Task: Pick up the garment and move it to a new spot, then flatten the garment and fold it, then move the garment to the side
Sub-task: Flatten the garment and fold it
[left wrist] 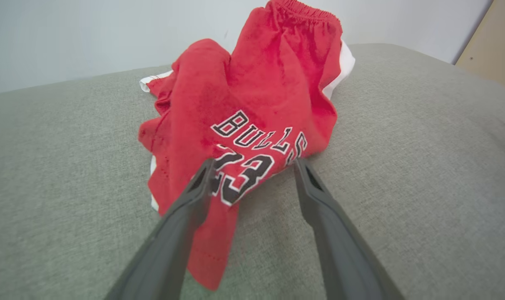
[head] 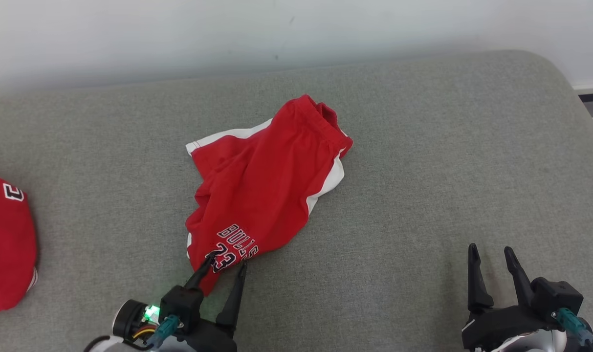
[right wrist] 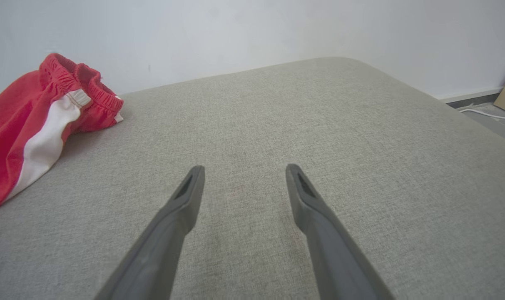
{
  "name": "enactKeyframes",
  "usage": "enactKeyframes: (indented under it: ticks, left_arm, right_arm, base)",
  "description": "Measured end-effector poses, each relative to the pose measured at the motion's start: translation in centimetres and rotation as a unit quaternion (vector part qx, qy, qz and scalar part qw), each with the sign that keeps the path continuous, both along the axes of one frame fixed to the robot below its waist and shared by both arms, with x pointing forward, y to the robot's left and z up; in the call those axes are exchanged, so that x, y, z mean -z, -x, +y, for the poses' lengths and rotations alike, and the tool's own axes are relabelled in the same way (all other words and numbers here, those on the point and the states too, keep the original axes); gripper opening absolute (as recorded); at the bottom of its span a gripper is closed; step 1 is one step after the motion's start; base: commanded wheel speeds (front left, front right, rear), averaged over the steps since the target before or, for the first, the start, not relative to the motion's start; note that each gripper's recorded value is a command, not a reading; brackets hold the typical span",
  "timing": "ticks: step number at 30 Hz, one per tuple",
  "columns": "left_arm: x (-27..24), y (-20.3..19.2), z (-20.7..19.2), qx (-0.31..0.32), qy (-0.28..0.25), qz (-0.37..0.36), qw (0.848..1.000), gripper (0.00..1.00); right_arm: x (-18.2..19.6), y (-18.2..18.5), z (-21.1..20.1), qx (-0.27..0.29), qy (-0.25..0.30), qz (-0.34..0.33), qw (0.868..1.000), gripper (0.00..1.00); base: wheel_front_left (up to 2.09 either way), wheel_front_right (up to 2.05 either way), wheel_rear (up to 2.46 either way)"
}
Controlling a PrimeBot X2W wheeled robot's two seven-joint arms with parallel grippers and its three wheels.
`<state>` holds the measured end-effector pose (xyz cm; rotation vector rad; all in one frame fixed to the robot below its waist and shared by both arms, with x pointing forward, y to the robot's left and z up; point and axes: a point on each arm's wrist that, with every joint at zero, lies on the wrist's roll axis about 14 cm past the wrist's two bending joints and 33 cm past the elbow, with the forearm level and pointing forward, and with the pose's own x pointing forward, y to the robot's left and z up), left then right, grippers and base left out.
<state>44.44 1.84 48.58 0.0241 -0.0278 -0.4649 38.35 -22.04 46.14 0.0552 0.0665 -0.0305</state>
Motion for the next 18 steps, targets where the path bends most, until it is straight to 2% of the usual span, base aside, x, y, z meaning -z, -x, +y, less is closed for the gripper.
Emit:
enactKeyframes:
  ticks: [2, 11, 18]
  left_arm:
    - [0.4, -0.2, -0.1, 0.005, -0.001, 0.006, 1.000, 0.00]
    - [-0.1, -1.9, 1.0, -0.005, 0.005, -0.002, 1.000, 0.00]
    - [-5.2, -5.5, 3.5, -0.037, 0.012, -0.076, 0.996, 0.00]
  right_arm:
    - [0.3, 0.0, -0.1, 0.002, -0.003, 0.004, 1.000, 1.00]
    - [0.8, -0.8, 0.2, 0.001, -0.011, 0.010, 1.000, 1.00]
    - [1.5, -1.5, 0.9, -0.007, -0.017, 0.017, 1.000, 1.00]
  base:
    - [0.00, 0.00, 0.00]
    - [0.00, 0.00, 0.00]
    - [0.00, 0.00, 0.00]
